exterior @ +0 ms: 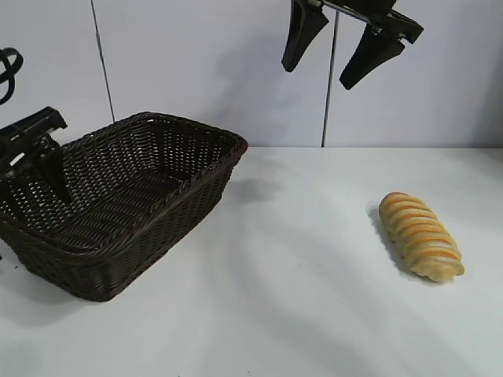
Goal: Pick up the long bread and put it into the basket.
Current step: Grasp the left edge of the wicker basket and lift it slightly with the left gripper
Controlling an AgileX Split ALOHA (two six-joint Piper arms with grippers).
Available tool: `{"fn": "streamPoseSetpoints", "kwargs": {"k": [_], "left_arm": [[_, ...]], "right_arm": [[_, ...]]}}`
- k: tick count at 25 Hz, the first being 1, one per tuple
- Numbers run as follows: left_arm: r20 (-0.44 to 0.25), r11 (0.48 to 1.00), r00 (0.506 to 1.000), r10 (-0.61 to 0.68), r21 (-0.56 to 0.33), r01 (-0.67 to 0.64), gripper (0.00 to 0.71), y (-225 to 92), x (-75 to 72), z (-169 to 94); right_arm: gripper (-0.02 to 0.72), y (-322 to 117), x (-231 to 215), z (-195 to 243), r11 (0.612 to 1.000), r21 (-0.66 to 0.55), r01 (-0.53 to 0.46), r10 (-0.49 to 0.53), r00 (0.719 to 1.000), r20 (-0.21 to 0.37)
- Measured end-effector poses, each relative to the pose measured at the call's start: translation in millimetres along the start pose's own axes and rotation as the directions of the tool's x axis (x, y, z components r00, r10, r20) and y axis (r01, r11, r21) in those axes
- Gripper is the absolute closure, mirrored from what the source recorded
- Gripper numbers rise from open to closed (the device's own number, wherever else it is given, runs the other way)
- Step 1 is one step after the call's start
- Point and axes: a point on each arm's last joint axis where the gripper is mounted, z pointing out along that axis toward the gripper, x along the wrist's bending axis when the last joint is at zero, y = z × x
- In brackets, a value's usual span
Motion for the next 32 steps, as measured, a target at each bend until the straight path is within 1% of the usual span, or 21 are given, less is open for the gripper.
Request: {"fn": "streamPoseSetpoints", "kwargs": {"k": [2, 4, 7, 9, 16, 19, 22, 27, 32], "left_arm": [[0.002, 1.000, 1.000, 0.000, -0.002, 0.000, 0.150, 0, -0.2, 0], [0.002, 1.000, 1.000, 0.000, -0.002, 0.000, 0.212, 0, -0.2, 0], [0.002, 1.000, 1.000, -0.001, -0.002, 0.001, 0.326, 0, -0.2, 0], [0.000, 1.000, 1.000, -0.001, 0.001, 0.001, 0.372, 0, 0.0, 0], [-0.015, 1.000, 1.000, -0.002, 0.016, 0.002, 0.513, -1, 1.4, 0], [-0.010, 1.000, 1.000, -0.012, 0.013, 0.013, 0.554, -1, 0.9, 0], [0.004, 1.000, 1.000, -0.027, 0.005, 0.027, 0.610, 0, -0.3, 0], [0.001, 1.000, 1.000, -0.022, 0.013, 0.022, 0.611, -1, -1.8, -2], [0.007, 1.000, 1.000, -0.010, 0.025, 0.010, 0.611, 4, -7.3, -19]], "right_arm": [[0.104, 0, 0, 0, 1.000, 0.000, 0.000, 0.000, 1.000, 0.000], [0.104, 0, 0, 0, 1.000, 0.001, 0.000, 0.000, 1.000, 0.000], [0.104, 0, 0, 0, 1.000, 0.001, 0.000, 0.000, 1.000, 0.000], [0.104, 0, 0, 0, 1.000, 0.001, 0.000, 0.000, 1.000, 0.000], [0.104, 0, 0, 0, 1.000, 0.001, 0.000, 0.000, 1.000, 0.000], [0.104, 0, 0, 0, 1.000, 0.001, 0.000, 0.000, 1.000, 0.000], [0.104, 0, 0, 0, 1.000, 0.001, 0.000, 0.000, 1.000, 0.000], [0.104, 0, 0, 0, 1.000, 0.001, 0.000, 0.000, 1.000, 0.000], [0.104, 0, 0, 0, 1.000, 0.001, 0.000, 0.000, 1.000, 0.000]]}}
